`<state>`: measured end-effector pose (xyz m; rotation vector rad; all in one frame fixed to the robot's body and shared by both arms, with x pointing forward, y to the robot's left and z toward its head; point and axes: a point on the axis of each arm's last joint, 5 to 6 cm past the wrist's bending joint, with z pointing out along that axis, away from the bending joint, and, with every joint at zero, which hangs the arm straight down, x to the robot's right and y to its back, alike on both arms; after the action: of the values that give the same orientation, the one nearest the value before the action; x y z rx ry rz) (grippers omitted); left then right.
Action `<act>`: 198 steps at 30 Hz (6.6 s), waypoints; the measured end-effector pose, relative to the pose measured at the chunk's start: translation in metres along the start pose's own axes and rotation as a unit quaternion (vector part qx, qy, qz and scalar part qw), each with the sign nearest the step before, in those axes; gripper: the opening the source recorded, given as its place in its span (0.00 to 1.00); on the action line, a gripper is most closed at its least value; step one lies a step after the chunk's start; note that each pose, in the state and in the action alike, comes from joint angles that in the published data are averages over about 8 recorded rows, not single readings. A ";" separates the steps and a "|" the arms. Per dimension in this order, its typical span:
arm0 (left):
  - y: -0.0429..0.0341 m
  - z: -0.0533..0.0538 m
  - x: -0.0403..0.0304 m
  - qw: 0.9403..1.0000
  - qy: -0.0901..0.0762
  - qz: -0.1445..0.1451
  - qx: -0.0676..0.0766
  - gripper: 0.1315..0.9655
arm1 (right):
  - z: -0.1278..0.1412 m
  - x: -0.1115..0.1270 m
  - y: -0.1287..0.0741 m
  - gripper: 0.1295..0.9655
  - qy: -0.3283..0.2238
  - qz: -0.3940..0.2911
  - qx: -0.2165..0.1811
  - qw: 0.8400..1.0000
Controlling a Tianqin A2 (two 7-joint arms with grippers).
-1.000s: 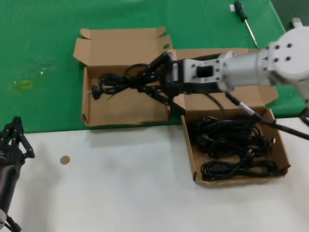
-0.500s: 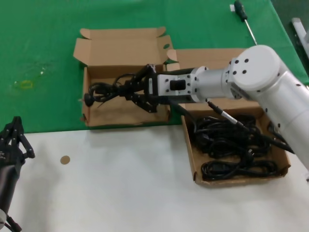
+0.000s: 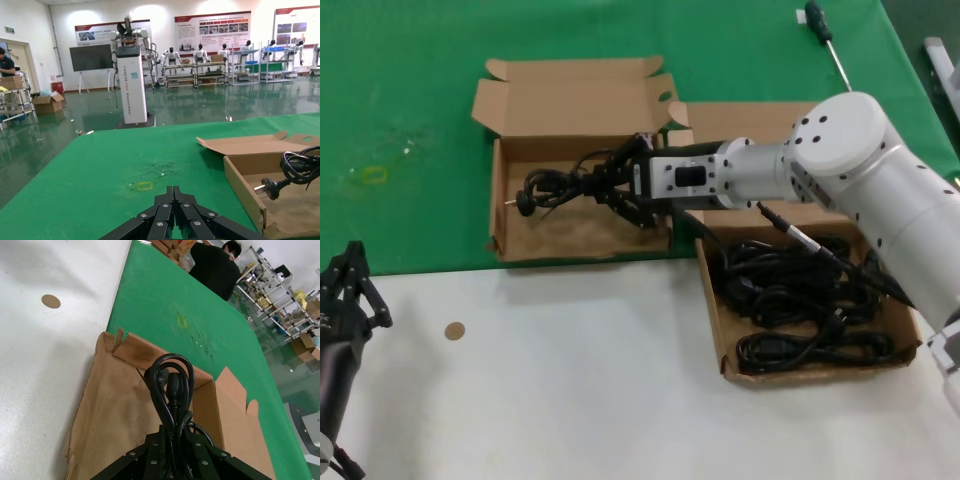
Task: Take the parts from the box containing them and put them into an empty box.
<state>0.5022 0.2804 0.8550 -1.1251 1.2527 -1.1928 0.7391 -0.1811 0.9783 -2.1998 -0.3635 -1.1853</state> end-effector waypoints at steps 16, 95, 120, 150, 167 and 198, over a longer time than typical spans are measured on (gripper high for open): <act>0.0000 0.000 0.0000 1.000 0.000 0.000 0.000 0.02 | 0.013 -0.003 -0.004 0.17 0.007 0.003 0.011 1.000; 0.0000 0.000 0.0000 1.000 0.000 0.000 0.000 0.91 | -0.082 -0.163 0.009 1.00 0.276 0.391 0.017 0.878; 0.0000 0.000 0.0000 1.000 0.000 0.000 0.000 1.00 | -0.153 -0.221 0.010 1.00 0.389 0.514 -0.021 0.764; 0.0000 0.000 0.0000 1.000 0.000 0.000 0.000 1.00 | -0.155 -0.222 0.009 1.00 0.391 0.516 -0.021 0.762; 0.0000 0.000 0.0000 1.000 0.000 0.000 0.000 1.00 | -0.155 -0.222 0.009 1.00 0.391 0.516 -0.021 0.762; 0.0000 0.000 0.0000 1.000 0.000 0.000 0.000 1.00 | -0.155 -0.222 0.009 1.00 0.391 0.516 -0.021 0.762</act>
<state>0.5022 0.2804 0.8550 -1.1251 1.2527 -1.1928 0.5170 -0.2756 0.8557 -1.2950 1.0935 -1.2396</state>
